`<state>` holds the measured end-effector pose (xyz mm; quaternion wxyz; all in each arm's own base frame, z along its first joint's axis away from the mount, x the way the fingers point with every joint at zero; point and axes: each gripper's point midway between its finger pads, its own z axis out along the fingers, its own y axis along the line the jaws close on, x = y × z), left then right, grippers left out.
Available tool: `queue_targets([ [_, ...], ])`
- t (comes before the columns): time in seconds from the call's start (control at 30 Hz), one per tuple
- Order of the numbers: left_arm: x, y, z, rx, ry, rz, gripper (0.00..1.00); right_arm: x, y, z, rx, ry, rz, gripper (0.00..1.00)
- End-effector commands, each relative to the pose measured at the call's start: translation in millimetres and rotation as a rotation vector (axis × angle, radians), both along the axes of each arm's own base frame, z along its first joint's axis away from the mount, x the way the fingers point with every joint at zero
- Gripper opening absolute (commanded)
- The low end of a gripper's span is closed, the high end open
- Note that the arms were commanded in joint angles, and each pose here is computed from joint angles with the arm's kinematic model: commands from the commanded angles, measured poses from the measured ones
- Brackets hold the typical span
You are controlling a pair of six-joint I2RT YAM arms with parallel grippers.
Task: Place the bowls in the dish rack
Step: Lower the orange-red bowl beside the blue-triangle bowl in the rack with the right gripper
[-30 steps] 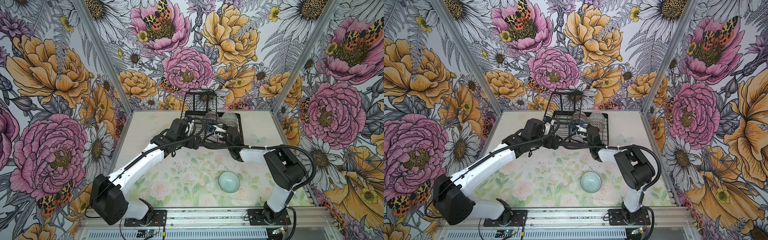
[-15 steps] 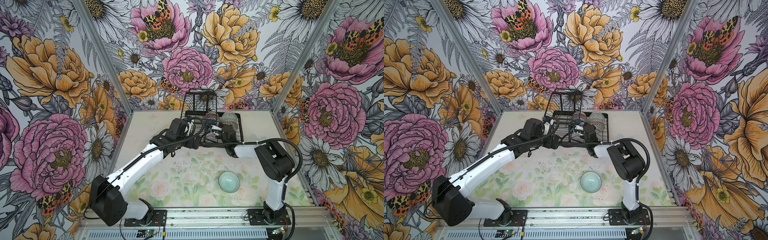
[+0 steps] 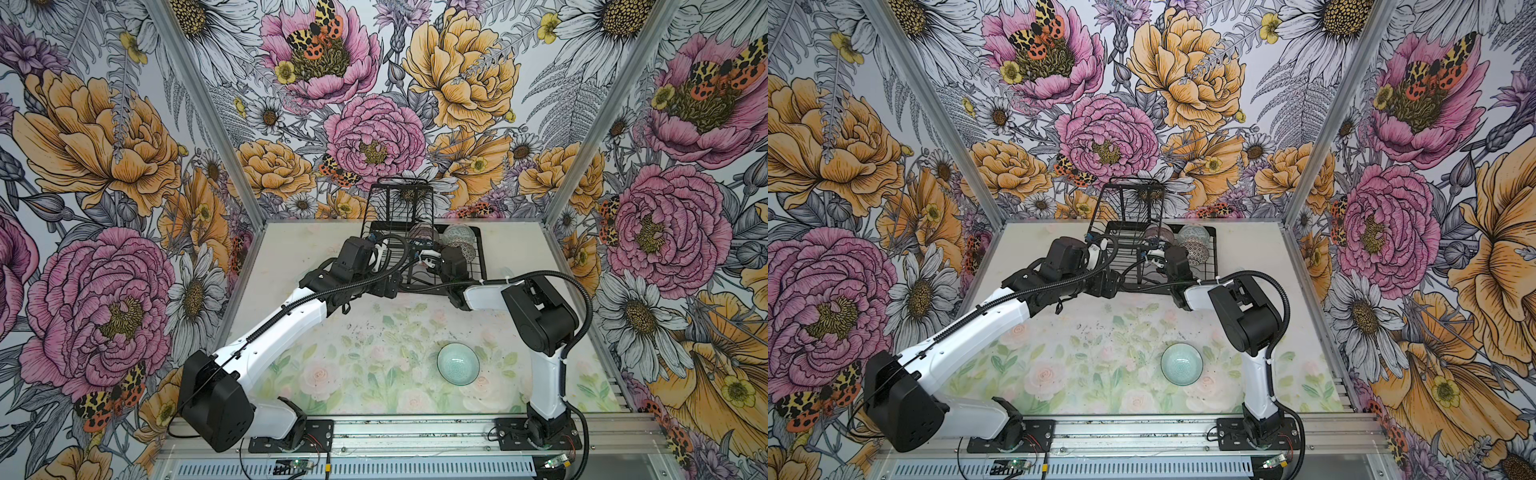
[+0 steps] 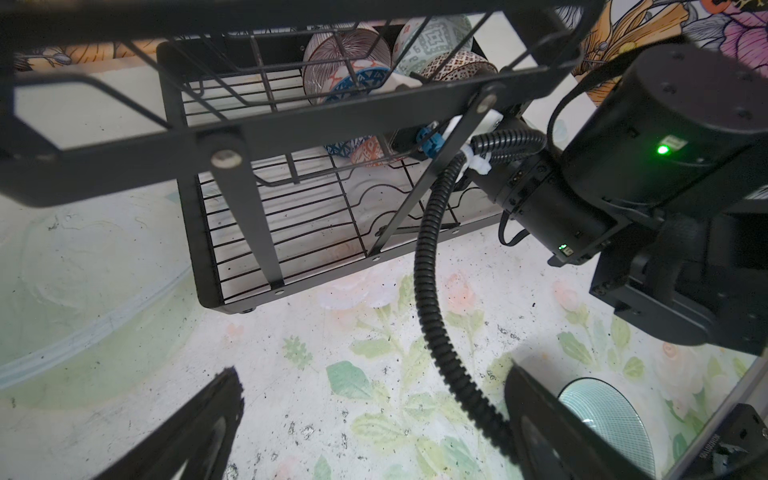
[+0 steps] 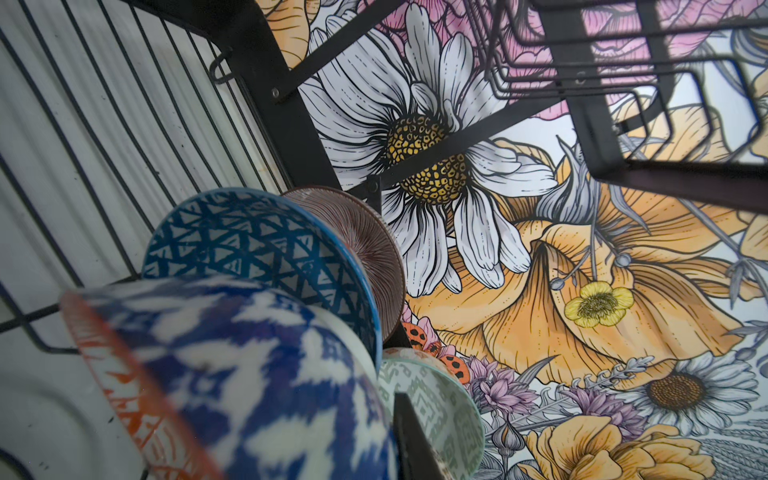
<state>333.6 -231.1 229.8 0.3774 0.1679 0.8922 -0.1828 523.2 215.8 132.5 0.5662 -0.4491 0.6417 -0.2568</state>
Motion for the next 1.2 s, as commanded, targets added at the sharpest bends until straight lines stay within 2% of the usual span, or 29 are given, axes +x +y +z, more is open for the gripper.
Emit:
queue_targets([
  [0.0, -1.1, 0.8, 3.4, -0.004, 0.000, -0.016, 0.99, 10.6, 9.2, 23.9, 0.111, -0.062, 0.023, 0.00],
  [0.57, -1.6, 2.2, 0.7, 0.002, 0.003, -0.015, 0.99, -6.6, 16.4, -15.3, 0.106, 0.046, 0.051, 0.00],
  [1.07, -4.8, 5.4, -1.7, 0.004, 0.006, -0.009, 0.99, -25.9, 7.2, -26.7, 0.114, 0.110, 0.025, 0.00],
  [1.17, -5.5, 6.2, -0.6, 0.002, 0.003, -0.007, 0.99, -28.6, 6.7, -24.1, 0.122, 0.112, 0.023, 0.09],
])
